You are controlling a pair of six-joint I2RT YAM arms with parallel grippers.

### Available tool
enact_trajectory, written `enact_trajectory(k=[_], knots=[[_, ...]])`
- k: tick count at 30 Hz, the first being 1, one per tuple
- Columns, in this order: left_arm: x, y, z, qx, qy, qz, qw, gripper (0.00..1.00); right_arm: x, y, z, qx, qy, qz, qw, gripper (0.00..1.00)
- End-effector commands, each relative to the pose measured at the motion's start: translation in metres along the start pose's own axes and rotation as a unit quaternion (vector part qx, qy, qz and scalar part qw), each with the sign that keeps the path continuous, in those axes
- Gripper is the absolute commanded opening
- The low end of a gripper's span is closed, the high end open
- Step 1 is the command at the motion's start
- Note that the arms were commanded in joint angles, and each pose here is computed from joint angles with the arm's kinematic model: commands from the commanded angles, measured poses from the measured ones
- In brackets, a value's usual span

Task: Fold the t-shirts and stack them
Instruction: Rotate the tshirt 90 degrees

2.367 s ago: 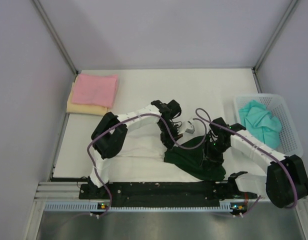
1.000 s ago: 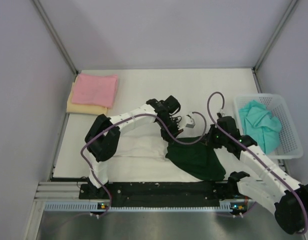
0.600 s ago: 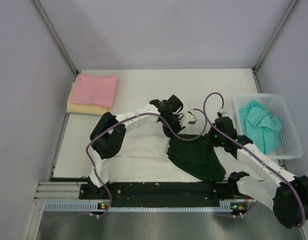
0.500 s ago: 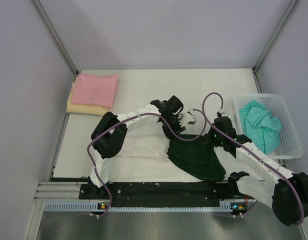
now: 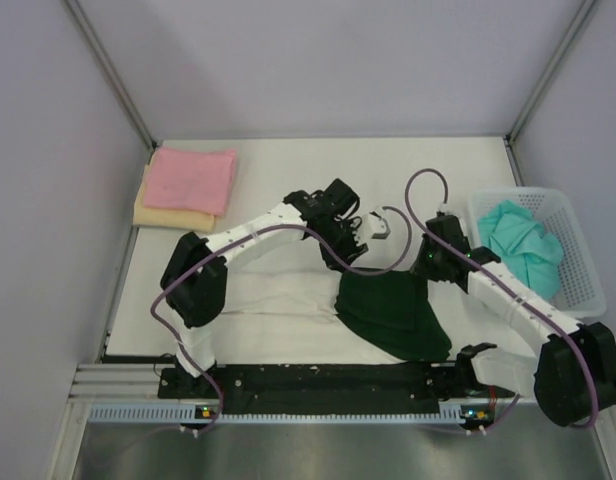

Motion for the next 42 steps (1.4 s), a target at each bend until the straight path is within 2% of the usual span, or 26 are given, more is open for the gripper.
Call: enact_trajectory(k=[1,3,5,11,17,21,26,29,31,34,37,39,42], knots=[[0.007,-0.017,-0.052,-0.088,0.029,-0.029,0.995,0.32,-0.007,0.008,-0.012,-0.032,0.039,0.033,0.998,0.12],[-0.006,-0.002,-0.066,-0.107,0.039,-0.007,0.993,0.23,-0.009,0.015,-0.014,-0.032,0.047,0.043,0.997,0.06],[-0.019,0.013,-0.080,-0.130,0.051,0.015,0.990,0.18,-0.011,0.023,-0.019,-0.036,0.056,0.053,0.996,0.00],[-0.057,0.046,-0.072,-0.109,0.058,0.070,0.990,0.18,-0.019,0.049,-0.036,-0.047,0.083,0.079,0.992,0.00],[-0.061,0.056,-0.068,-0.109,0.061,0.084,0.989,0.21,-0.005,0.075,-0.027,-0.040,0.076,0.097,0.992,0.00],[-0.040,0.041,-0.069,-0.111,0.083,0.058,0.989,0.30,0.012,0.095,-0.016,-0.035,0.060,0.106,0.992,0.00],[0.007,-0.003,-0.053,-0.087,0.097,-0.001,0.992,0.47,0.066,0.145,0.000,-0.040,0.029,0.100,0.994,0.00],[0.018,-0.028,-0.033,-0.067,0.079,-0.015,0.995,0.48,0.122,0.176,0.026,-0.018,0.006,0.081,0.997,0.00],[0.013,-0.042,-0.010,-0.044,0.054,-0.016,0.997,0.49,0.148,0.186,0.041,-0.002,-0.011,0.075,0.997,0.00],[-0.016,-0.059,0.038,0.015,-0.009,0.003,1.000,0.47,0.187,0.173,0.064,0.033,-0.030,0.041,0.998,0.00],[-0.065,-0.074,0.081,0.061,-0.087,0.032,0.994,0.41,0.212,0.142,0.077,0.054,-0.056,0.005,0.997,0.02],[-0.098,-0.083,0.097,0.084,-0.122,0.044,0.988,0.38,0.215,0.118,0.076,0.055,-0.068,-0.008,0.996,0.07],[-0.149,-0.088,0.109,0.126,-0.148,0.080,0.978,0.36,0.191,0.094,0.060,0.038,-0.070,-0.001,0.997,0.10]])
Point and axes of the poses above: each gripper's point midway between its finger pads, its own y axis out along the fingers, its own z axis along the line the jaws close on, x = y × z, the point moved 1 cm from there along -y, back along the fingers, and after that the axes turned 1 degree about -y, right-handed, at the moved point
